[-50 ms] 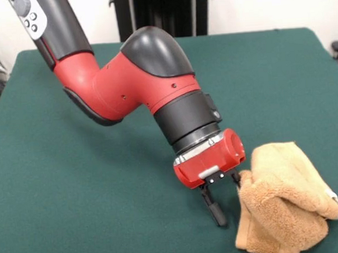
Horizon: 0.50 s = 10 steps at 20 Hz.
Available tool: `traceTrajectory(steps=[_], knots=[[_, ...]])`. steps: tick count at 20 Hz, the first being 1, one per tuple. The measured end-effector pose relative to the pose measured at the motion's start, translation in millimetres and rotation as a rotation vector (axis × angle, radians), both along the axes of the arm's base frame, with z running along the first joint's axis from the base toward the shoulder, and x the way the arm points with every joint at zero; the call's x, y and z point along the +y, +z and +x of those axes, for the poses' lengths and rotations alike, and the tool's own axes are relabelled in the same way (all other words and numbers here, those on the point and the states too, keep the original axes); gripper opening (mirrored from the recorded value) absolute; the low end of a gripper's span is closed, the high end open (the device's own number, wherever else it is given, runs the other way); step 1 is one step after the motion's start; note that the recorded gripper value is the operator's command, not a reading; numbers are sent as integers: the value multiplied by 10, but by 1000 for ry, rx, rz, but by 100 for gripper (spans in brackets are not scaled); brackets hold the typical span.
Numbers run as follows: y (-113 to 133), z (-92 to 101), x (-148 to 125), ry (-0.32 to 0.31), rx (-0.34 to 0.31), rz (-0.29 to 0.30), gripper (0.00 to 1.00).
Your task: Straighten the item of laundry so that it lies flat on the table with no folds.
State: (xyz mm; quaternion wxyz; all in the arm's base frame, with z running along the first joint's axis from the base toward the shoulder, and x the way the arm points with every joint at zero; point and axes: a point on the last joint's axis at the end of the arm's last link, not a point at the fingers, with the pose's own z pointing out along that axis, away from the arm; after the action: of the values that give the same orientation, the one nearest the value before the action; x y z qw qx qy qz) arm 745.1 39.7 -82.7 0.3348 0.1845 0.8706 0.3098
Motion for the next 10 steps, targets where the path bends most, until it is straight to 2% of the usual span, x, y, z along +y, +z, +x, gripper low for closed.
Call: traceTrajectory(steps=[10], knots=[[7,-10,124,23,19,27,100]])
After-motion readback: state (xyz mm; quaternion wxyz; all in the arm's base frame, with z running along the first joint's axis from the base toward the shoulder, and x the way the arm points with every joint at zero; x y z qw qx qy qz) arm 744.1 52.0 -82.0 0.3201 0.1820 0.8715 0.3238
